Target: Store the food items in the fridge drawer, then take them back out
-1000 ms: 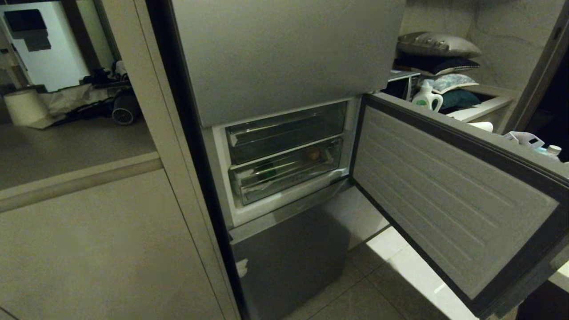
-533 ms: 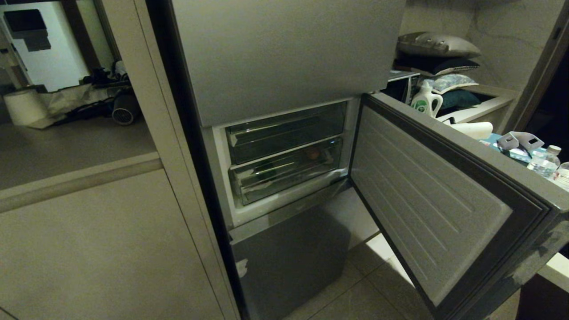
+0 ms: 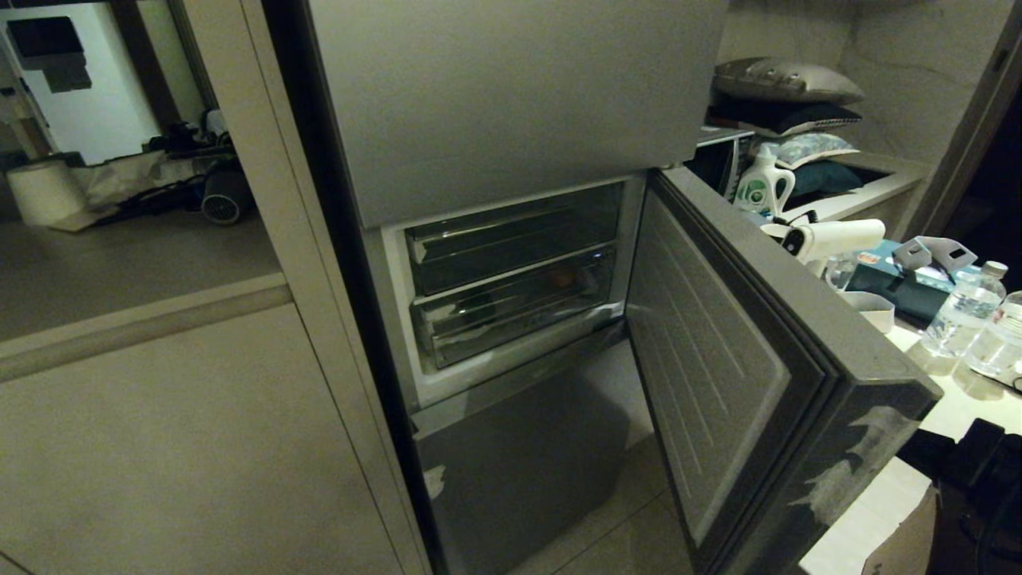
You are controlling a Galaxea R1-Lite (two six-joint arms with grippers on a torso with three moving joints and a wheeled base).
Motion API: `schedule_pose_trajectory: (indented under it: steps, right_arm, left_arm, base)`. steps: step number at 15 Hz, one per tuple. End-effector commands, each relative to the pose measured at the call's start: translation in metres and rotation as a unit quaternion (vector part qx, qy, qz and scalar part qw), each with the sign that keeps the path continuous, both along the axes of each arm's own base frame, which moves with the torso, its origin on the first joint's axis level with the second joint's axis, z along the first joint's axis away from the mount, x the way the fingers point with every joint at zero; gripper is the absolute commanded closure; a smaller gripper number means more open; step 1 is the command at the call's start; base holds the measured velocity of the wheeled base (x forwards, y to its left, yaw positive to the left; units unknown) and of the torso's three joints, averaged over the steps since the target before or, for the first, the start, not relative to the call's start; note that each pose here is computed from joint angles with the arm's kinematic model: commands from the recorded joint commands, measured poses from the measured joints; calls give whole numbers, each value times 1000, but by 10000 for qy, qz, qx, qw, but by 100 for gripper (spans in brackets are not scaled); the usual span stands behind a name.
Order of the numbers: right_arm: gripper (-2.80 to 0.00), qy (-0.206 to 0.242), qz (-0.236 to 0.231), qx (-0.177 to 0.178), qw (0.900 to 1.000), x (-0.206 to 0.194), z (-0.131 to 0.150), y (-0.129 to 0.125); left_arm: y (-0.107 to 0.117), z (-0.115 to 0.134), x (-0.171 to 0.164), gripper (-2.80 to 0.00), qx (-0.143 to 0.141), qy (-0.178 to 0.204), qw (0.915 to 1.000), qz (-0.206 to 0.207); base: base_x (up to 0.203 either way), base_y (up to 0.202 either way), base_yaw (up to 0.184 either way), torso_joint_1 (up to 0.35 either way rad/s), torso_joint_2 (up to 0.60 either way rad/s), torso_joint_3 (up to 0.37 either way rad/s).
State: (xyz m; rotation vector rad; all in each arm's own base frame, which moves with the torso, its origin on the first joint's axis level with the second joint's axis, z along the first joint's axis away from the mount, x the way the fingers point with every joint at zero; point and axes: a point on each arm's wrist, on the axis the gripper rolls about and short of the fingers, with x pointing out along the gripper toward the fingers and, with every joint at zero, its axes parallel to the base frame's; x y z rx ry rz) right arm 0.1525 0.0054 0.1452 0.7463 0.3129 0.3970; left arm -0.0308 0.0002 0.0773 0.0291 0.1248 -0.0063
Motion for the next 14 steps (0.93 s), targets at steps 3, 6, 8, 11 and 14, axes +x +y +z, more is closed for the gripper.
schedule_pose_trajectory:
  steps: [3,6,8,11,14]
  right_arm:
    - [0,177,206,-120,9996,43,2,31]
    - [0,64,436,-139,9989,84,10,51]
    - [0,29,557,-150,9983,109,9,63]
    - [0,-41,855,-162,9962,148,5,96]
    - [0,-173,929,-286,9951,181,-6,128]
  left_arm:
    - [0,0,0,0,0,12,10000,-1]
    - [0,0,0,0,2,12,10000,-1]
    - [0,0,0,0,-5,12,10000,0]
    - [0,0,0,0,2,12,10000,-1]
    - [0,0,0,0,2,12,10000,-1]
  base:
    - [0,0,0,0,0,0]
    - [0,0,0,0,0,0]
    - [0,0,0,0,0,0]
    - [0,0,0,0,0,0]
    - [0,0,0,0,0,0]
